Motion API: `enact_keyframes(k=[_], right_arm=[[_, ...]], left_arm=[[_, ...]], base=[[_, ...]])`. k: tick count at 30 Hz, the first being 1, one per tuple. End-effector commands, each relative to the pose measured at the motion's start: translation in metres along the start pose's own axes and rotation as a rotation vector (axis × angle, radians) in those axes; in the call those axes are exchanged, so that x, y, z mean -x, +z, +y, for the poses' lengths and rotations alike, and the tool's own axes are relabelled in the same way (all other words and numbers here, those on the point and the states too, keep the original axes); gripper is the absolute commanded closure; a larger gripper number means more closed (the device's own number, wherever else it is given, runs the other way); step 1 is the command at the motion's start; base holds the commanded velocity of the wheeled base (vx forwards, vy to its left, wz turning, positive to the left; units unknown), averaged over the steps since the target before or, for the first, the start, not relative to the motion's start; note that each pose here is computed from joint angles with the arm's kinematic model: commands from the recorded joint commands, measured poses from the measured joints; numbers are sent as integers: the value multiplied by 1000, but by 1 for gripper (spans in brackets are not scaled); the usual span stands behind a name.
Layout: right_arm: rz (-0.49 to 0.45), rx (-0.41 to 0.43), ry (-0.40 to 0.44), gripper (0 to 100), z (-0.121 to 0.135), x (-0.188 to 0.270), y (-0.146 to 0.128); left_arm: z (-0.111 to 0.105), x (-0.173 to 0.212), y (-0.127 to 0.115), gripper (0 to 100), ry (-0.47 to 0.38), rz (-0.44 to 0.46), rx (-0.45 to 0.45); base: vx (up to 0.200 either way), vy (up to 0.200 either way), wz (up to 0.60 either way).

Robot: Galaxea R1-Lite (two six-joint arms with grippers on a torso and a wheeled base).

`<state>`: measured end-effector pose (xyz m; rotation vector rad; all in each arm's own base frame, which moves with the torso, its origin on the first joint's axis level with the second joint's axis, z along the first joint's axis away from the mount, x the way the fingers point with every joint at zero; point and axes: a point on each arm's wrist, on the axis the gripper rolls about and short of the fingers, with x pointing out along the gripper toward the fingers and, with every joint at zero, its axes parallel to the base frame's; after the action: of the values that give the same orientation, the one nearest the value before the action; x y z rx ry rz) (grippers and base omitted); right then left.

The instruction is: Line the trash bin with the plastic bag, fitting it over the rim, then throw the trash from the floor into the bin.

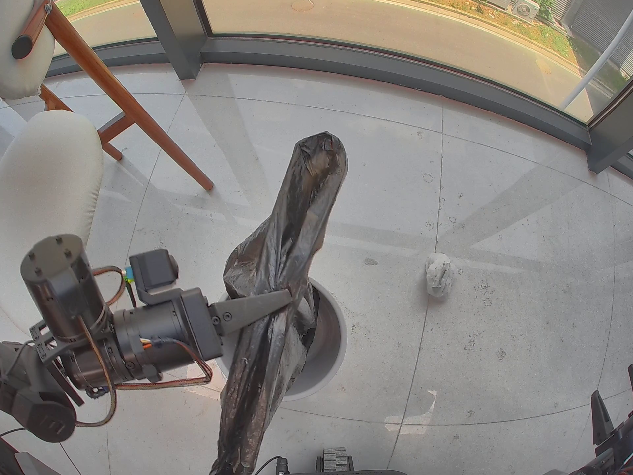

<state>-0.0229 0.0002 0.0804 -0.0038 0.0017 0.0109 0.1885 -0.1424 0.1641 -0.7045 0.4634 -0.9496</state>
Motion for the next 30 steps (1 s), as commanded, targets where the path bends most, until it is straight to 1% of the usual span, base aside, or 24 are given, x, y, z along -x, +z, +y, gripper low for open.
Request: enact_keyframes(k=[1, 4, 6, 10, 14, 19, 21, 23, 24, 25, 26, 27, 28, 29, 30], right_arm=[[9, 2, 1, 0, 0, -1, -5], [6, 8, 6, 0, 0, 0, -5], [4, 19, 31, 0, 1, 0, -5], [4, 21, 38, 0, 1, 0, -5], [13, 22, 43, 0, 1, -1, -5], [8, 24, 41, 0, 1, -1, -4], [3, 8, 35, 0, 1, 0, -5], [3, -27, 27, 0, 1, 0, -4], [5, -27, 27, 0, 1, 0, -5], [-23, -38, 34, 0, 1, 1, 2], [-135, -66, 47, 0, 1, 9, 34], [-198, -82, 48, 0, 0, 13, 55], [-241, -105, 62, 0, 0, 13, 87], [-226, -100, 75, 0, 0, 6, 105], [-201, -96, 87, 0, 0, 1, 110]], left_arm=[[18, -8, -25, 100, 69, 91, 47], [20, -3, -29, 100, 81, 99, 48], [18, -1, -28, 100, 77, 93, 43], [16, 0, -26, 100, 74, 78, 25], [18, 1, -27, 100, 108, 64, -46], [17, 0, -25, 100, 122, 42, -63], [14, 3, -22, 100, 114, 31, -67], [15, 3, -23, 100, 114, 31, -67], [15, 3, -23, 100, 114, 31, -67], [14, 3, -22, 100, 113, 30, -67], [14, 3, -22, 100, 113, 30, -67], [14, 3, -22, 100, 112, 28, -68], [14, 3, -22, 100, 113, 30, -67], [14, 3, -22, 100, 112, 28, -68], [15, 2, -23, 100, 113, 32, -65]], base=[[0, 0, 0], [0, 0, 0], [0, 0, 0], [0, 0, 0], [0, 0, 0], [0, 0, 0], [0, 0, 0], [0, 0, 0], [0, 0, 0], [0, 0, 0], [0, 0, 0], [0, 0, 0], [0, 0, 0], [0, 0, 0], [0, 0, 0]])
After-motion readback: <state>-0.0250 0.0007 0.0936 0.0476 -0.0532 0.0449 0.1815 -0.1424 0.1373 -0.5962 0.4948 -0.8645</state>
